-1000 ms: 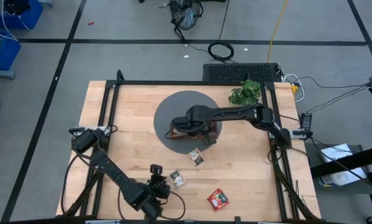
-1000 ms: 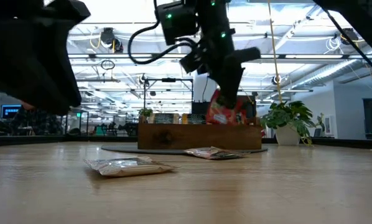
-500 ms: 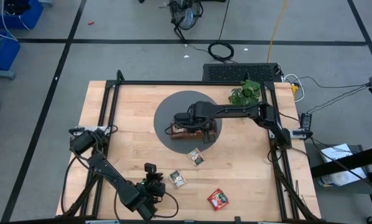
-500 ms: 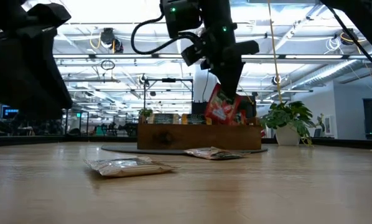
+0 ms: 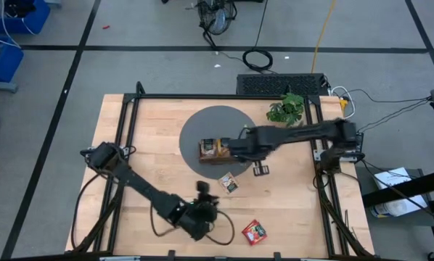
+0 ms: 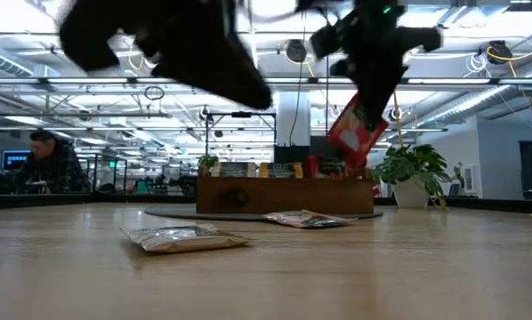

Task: Pick & Place Tea
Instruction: Put the red tea bag into the right section of the wooden organizer

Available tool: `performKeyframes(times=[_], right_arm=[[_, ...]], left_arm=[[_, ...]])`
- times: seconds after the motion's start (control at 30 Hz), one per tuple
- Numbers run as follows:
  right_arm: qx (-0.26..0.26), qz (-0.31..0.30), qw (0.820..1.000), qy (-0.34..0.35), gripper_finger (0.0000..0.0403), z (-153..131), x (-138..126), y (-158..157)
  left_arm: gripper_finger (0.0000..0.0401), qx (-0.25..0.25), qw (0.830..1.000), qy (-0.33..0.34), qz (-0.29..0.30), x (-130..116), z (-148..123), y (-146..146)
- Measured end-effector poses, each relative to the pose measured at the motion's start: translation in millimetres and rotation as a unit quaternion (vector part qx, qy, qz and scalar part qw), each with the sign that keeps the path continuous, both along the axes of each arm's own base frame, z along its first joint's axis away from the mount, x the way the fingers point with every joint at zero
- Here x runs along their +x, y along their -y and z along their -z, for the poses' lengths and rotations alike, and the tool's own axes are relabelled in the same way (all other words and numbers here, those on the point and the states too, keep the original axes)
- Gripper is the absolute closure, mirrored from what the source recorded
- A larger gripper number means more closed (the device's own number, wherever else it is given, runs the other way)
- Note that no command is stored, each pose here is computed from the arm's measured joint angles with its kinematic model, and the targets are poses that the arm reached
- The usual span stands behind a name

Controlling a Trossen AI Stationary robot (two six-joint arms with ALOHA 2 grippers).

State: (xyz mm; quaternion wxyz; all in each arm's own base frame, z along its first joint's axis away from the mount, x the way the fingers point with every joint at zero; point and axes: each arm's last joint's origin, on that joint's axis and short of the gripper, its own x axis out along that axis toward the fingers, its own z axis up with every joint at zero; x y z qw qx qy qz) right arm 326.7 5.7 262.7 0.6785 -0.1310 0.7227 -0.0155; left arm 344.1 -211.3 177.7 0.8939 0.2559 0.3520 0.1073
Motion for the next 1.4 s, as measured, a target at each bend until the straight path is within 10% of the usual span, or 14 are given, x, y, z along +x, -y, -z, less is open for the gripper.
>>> performKeyframes(times=[0.17, 0.7, 1.13, 1.4], right_arm=[[0.026, -0.008, 0.99, 0.14, 0.0403, -9, -31, -21], [0.011, -0.023, 0.987, 0.159, 0.0403, 16, -48, -50], [0.008, -0.068, 0.97, 0.232, 0.0403, 11, -33, -55], [0.008, -0.07, 0.967, 0.247, 0.0403, 9, -31, -56]], left_arm=[[0.0313, -0.074, 0.989, 0.034, 0.123, 23, -31, -15], [0.031, -0.256, 0.96, 0.112, 0.019, 55, -62, -102], [0.008, -0.178, 0.977, 0.118, 0.013, 59, -59, -107], [0.0065, -0.13, 0.987, 0.094, -0.024, 63, -42, -117]])
